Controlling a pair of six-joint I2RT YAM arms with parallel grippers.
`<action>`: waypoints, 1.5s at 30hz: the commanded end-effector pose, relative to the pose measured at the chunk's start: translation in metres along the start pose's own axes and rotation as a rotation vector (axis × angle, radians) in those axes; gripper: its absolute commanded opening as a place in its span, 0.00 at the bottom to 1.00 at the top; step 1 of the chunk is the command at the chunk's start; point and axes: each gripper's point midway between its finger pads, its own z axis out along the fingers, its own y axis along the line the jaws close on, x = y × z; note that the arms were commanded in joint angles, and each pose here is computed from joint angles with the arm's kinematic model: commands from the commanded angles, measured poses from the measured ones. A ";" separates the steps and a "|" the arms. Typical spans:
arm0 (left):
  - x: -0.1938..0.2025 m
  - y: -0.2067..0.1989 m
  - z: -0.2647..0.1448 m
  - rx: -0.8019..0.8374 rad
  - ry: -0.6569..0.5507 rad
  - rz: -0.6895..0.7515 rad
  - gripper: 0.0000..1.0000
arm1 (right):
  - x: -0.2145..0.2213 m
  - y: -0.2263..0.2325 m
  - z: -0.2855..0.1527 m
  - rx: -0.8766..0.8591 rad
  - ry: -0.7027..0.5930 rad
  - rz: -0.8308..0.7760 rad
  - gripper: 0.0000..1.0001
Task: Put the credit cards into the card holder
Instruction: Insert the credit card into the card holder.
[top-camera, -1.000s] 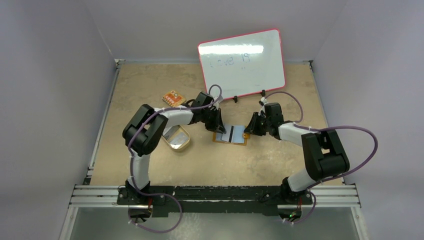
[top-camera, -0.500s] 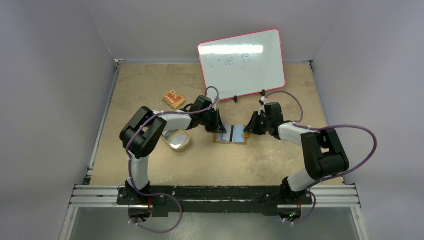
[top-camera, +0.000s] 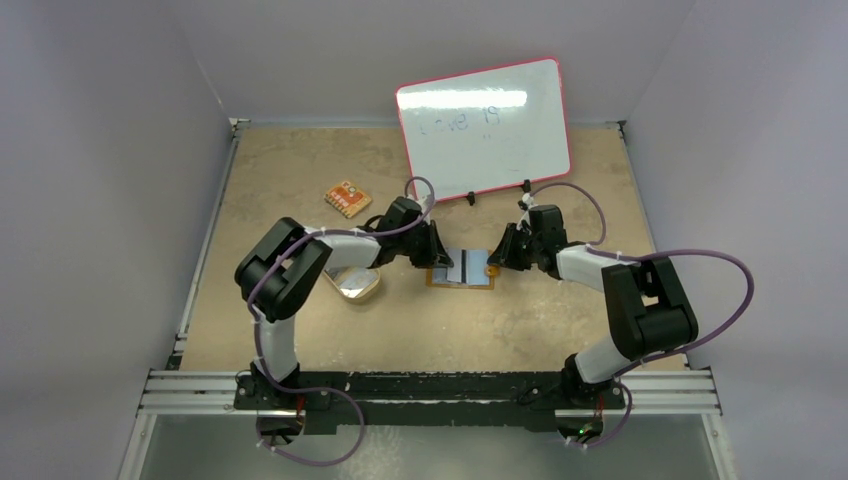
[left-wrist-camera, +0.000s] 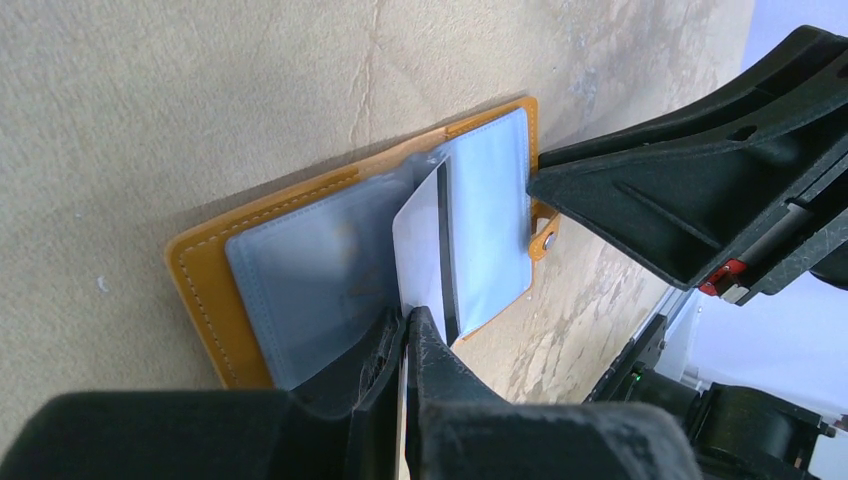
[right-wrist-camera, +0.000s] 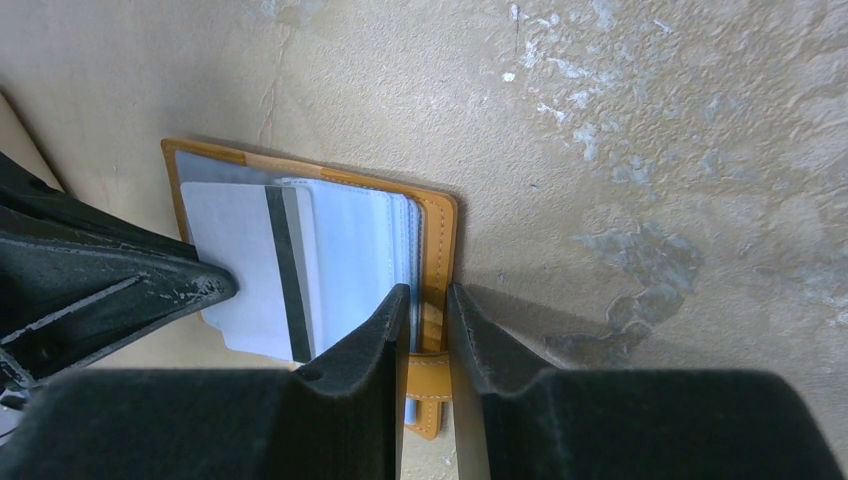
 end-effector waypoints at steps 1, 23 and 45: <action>-0.001 -0.020 0.003 0.045 -0.048 0.014 0.00 | 0.018 0.004 0.001 -0.034 0.061 0.017 0.22; -0.022 -0.020 -0.013 -0.088 -0.140 0.080 0.32 | 0.007 0.009 -0.007 -0.031 0.033 0.001 0.24; -0.031 -0.026 -0.027 -0.142 -0.181 0.055 0.34 | 0.013 0.019 -0.004 -0.081 0.045 0.007 0.23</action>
